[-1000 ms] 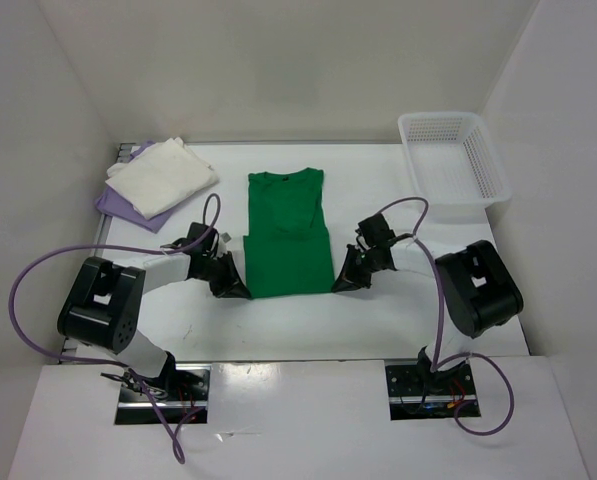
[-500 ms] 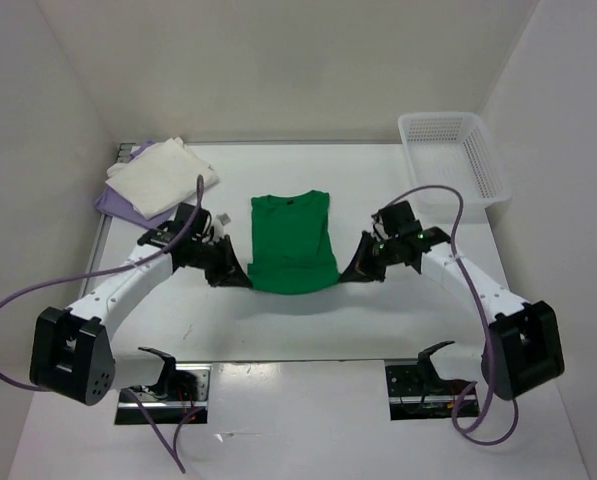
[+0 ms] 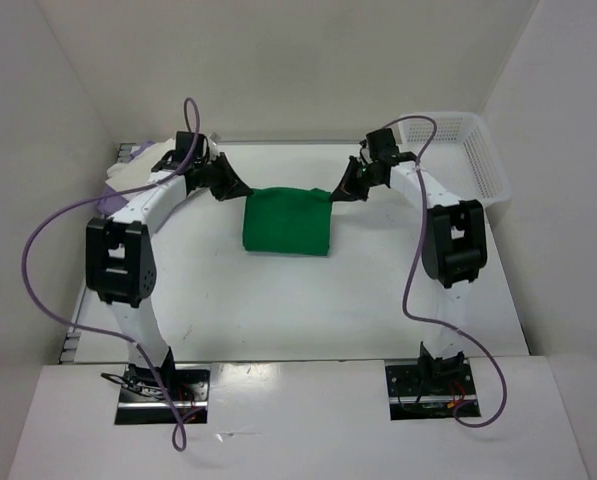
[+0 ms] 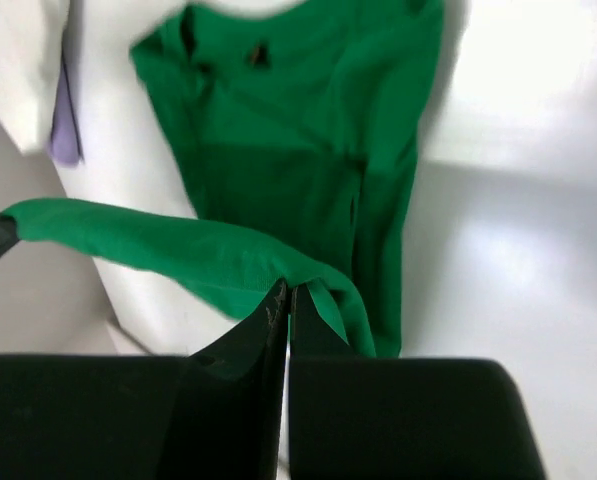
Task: Fold and stack the t-shirts
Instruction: Fold the long partially folded tshirt into a neat square
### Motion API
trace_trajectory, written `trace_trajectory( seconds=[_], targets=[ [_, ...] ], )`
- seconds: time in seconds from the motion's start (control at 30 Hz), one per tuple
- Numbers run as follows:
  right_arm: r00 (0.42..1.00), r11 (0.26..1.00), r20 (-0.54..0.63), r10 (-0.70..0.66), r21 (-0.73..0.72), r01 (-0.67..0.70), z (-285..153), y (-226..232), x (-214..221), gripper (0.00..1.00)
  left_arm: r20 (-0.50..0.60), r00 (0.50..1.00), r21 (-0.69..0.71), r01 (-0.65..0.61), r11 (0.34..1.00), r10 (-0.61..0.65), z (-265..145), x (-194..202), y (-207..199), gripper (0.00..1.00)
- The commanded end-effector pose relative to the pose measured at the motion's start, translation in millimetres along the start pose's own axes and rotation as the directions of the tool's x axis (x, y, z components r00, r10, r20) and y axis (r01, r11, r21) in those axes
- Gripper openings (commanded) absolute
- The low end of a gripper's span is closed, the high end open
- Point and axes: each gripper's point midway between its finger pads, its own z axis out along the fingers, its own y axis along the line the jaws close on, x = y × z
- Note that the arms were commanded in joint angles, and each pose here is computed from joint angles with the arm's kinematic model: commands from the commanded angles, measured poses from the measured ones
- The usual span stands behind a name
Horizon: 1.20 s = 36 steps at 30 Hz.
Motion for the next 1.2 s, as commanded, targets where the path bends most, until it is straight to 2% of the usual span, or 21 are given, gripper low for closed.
trace_trajectory(
  seconds=[0.0,0.07,0.2,0.23,0.3,0.33,0.37,0.4,0.47,0.5,0.6,0.63,0.7,0.73,0.77,0.8,0.87,0.97,1.03,1.17],
  targets=[
    [0.994,0.997,0.09,-0.064,-0.046,0.068,10.2,9.3,-48.5,0.0,0.092,0.996,-0.01,0.0,1.0,0.001,31.7,-44.3,9.8,0.0],
    [0.99,0.996,0.122,-0.064,-0.06,0.071,24.3,10.1,-72.9,0.0,0.095,0.995,-0.039,0.038,0.999,-0.034,54.3,-51.4,26.7,0.01],
    [0.988,0.996,0.14,-0.059,-0.058,0.068,50.2,10.3,-101.9,0.0,0.142,0.989,-0.041,0.053,0.998,-0.047,79.8,-75.6,34.4,0.02],
    [0.988,0.997,0.144,-0.057,-0.048,0.065,54.7,8.1,-106.2,0.03,0.156,0.987,-0.041,0.048,0.998,-0.041,83.2,-81.4,34.6,0.04],
    [0.989,0.998,0.145,-0.026,-0.055,0.034,65.2,7.6,-113.8,0.1,0.183,0.981,-0.026,0.063,0.998,-0.057,87.3,-94.0,29.1,0.11],
    [0.989,0.997,0.143,-0.028,-0.064,0.037,66.7,9.2,-114.9,0.2,0.214,0.975,-0.021,0.069,0.997,-0.063,88.1,-103.4,32.5,0.18],
    [0.988,0.997,0.155,-0.022,-0.074,0.034,65.6,13.6,-119.8,0.24,0.235,0.97,0.001,0.063,0.998,-0.062,84.6,-109.2,24.8,0.23],
    [0.987,0.996,0.162,-0.026,-0.078,0.039,63.8,16.3,-122.0,0.28,0.233,0.969,0.023,0.081,0.996,-0.084,84.2,-107.3,22.1,0.35],
    [0.985,0.996,0.167,-0.029,-0.081,0.043,59.7,20.7,-124.5,0.33,0.283,0.957,0.072,0.043,0.996,-0.062,68.1,-119.1,-0.6,0.47],
    [0.982,0.994,0.183,-0.037,-0.091,0.055,48.4,30.5,-127.9,0.35,0.293,0.955,0.081,0.034,0.996,-0.056,62.7,-119.8,-5.5,0.5],
    [0.971,0.991,0.222,-0.086,-0.081,0.106,20.0,45.6,-130.7,0.42,0.308,0.951,0.1,-0.007,0.995,-0.025,43.5,-110.0,-23.4,0.48],
    [0.977,0.993,0.196,-0.085,-0.065,0.1,22.9,35.6,-119.3,0.42,0.304,0.953,0.108,-0.035,0.993,0.001,38.8,-100.8,-35.2,0.48],
    [0.976,0.99,0.193,-0.104,-0.077,0.121,21.9,43.0,-104.1,0.27,0.22,0.975,0.102,-0.058,0.993,0.034,58.4,-55.9,-44.8,0.45],
    [0.984,0.989,0.144,-0.107,-0.086,0.12,22.7,38.7,-80.5,0.21,0.186,0.981,0.119,-0.071,0.99,0.048,62.8,-37.9,-51.0,0.45],
    [0.987,0.989,0.117,-0.108,-0.09,0.119,26.5,37.9,-66.9,0.07,0.109,0.993,0.116,-0.047,0.992,0.035,75.8,-6.9,-39.4,0.45],
    [0.988,0.988,0.108,-0.109,-0.101,0.12,28.1,35.1,-60.6,0.02,0.073,0.997,0.132,-0.05,0.99,0.04,84.7,13.5,-42.5,0.45],
    [0.997,0.988,0.029,-0.066,-0.137,0.069,34.6,23.5,-30.6,0.0,0.044,0.999,0.135,-0.014,0.991,0.008,93.0,31.2,-30.8,0.45],
    [0.996,0.976,-0.082,-0.045,-0.217,0.026,46.5,15.1,2.3,0.0,-0.005,1.0,0.055,0.016,0.998,-0.015,103.1,57.0,8.4,0.45],
    [0.992,0.985,-0.123,-0.008,-0.171,-0.013,60.3,-7.0,17.2,0.0,-0.016,1.0,0.015,0.014,1.0,-0.013,107.8,65.7,26.0,0.45],
    [0.991,0.996,-0.131,0.011,-0.09,-0.023,77.7,-39.2,30.6,0.0,-0.067,0.996,-0.045,0.048,0.998,-0.051,104.9,101.0,62.2,0.45]
  ],
)
